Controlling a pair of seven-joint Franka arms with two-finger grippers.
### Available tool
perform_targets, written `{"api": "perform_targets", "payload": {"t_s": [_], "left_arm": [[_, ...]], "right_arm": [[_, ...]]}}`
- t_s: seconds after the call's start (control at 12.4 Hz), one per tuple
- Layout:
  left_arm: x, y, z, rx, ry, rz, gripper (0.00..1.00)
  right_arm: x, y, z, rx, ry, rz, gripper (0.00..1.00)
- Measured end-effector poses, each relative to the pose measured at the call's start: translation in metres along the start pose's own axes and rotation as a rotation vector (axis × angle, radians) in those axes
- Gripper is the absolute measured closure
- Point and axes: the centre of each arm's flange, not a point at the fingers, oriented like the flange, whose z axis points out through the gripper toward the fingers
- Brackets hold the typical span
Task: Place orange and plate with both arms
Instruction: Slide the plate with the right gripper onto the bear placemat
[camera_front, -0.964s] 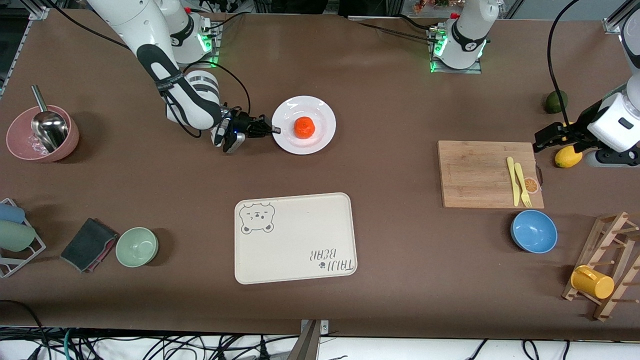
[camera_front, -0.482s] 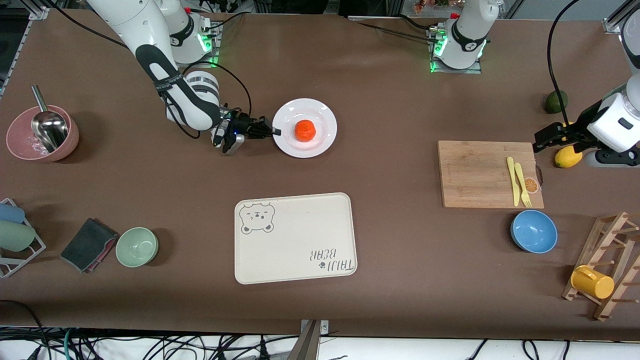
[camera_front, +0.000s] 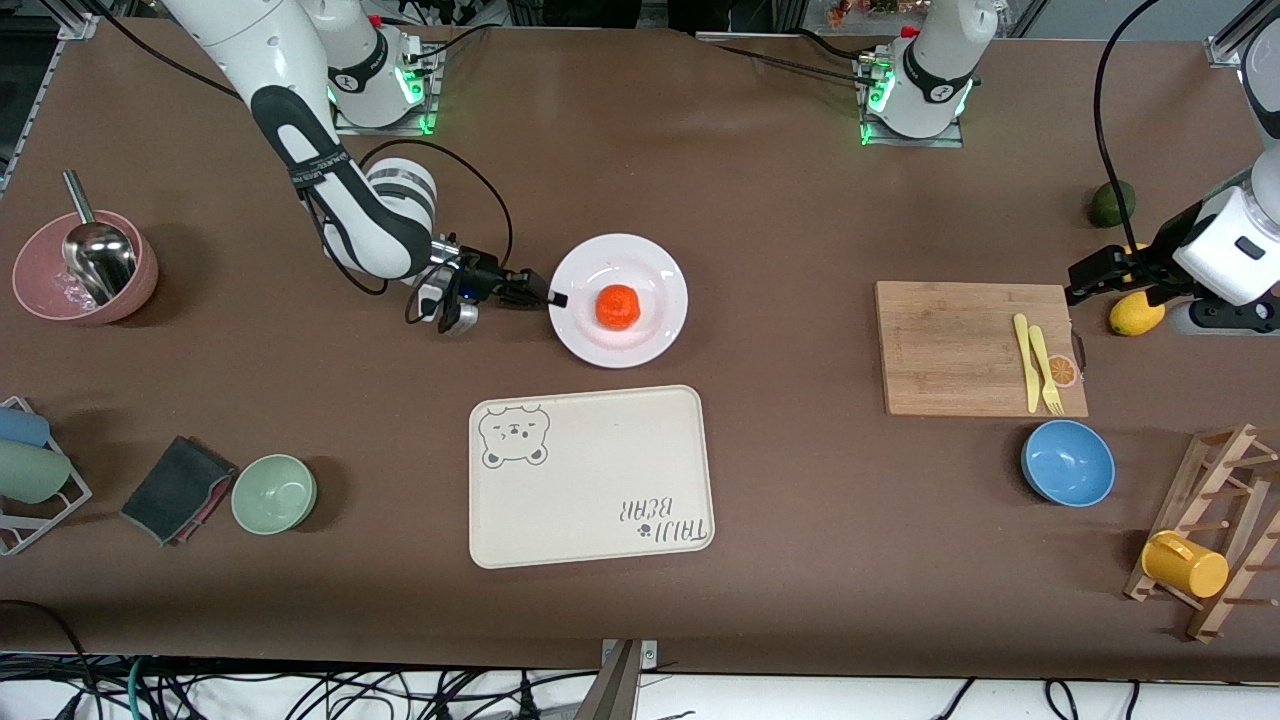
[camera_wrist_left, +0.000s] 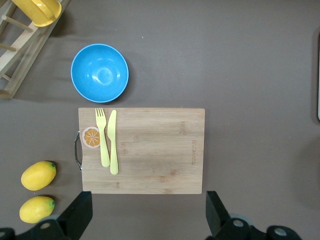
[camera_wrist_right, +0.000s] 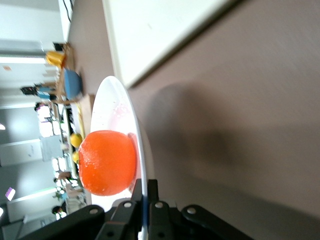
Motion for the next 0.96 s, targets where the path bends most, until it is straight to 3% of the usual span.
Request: {"api": "perform_targets", "payload": {"t_s": [0.4,0.72,0.96], "left_arm": [[0.000,0.001,0.001,0.000,-0.001,0.002,0.00],[0.000,0.001,0.001,0.000,-0.001,0.002,0.00],[0.001,0.001,0.001,0.000,-0.002,0.002,0.00]], "right_arm": [[0.089,-0.007,0.000,0.026,0.057,0.001,0.96],[0.159,0.014,-0.001,0.007,0.059,0.030,0.96],[0.185,0.024,0.003,0.011,0.069,0.050,0.96]]}}
